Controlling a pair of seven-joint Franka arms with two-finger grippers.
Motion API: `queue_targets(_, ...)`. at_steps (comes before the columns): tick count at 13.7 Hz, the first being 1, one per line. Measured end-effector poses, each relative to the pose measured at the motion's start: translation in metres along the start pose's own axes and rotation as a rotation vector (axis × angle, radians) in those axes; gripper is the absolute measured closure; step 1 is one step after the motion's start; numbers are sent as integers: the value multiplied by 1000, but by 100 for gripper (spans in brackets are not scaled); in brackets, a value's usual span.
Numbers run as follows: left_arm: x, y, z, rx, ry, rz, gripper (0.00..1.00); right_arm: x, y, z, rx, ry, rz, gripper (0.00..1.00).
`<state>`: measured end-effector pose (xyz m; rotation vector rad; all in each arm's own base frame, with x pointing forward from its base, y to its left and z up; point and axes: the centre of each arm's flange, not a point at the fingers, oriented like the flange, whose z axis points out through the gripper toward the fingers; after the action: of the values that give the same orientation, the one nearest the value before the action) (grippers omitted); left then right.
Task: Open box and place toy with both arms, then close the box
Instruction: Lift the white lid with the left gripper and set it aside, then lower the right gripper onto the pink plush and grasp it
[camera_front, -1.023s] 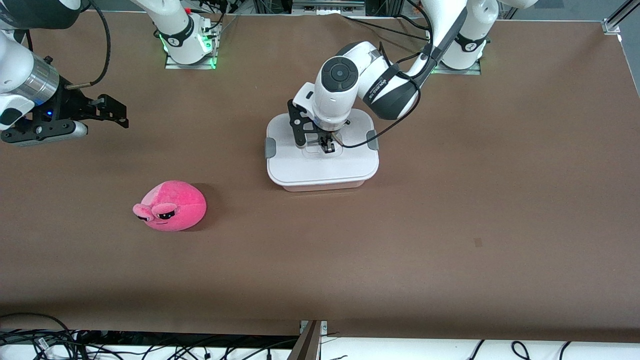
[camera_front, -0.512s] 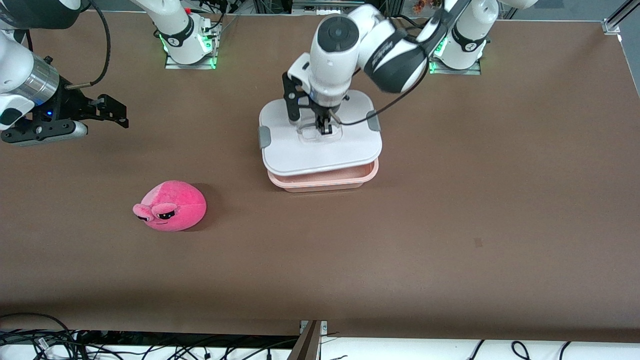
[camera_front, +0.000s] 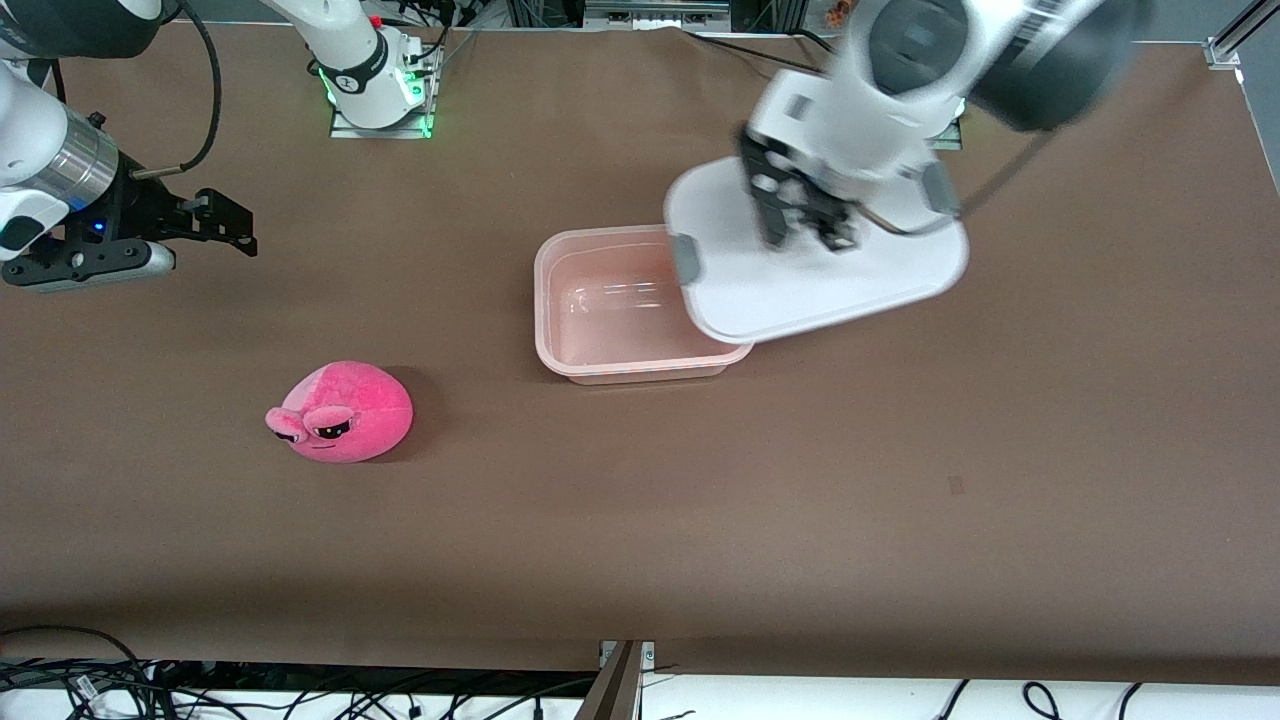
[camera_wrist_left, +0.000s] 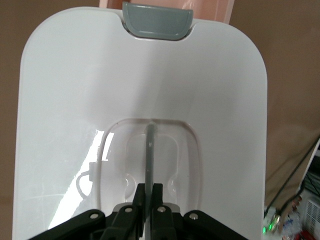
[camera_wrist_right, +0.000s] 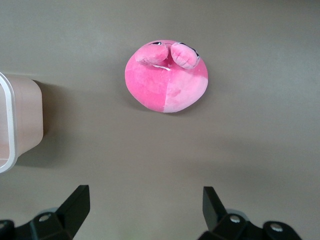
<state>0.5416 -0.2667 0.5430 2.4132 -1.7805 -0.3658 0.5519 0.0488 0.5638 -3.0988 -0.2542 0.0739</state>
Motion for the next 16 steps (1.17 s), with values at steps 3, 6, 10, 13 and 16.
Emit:
queue_targets(3, -118, -81, -5, -27, -5, 11, 93, 0, -3, 0, 0, 1, -5, 0)
queue_targets(6, -190, -116, -5, -14, -35, 71, 93, 3, -20, 2, -2, 7, -13, 0)
queue_targets(10, -192, -131, 11, -25, -63, 98, 93, 30, -29, 44, -12, 29, -16, 0)
queue_targets(13, -190, -133, 9, -12, -61, 101, 93, 56, -24, 118, -25, 29, -7, 0)
queue_targets(16, -195, -134, 6, -7, -57, 94, 93, 65, -15, 191, -33, 59, 9, 0)
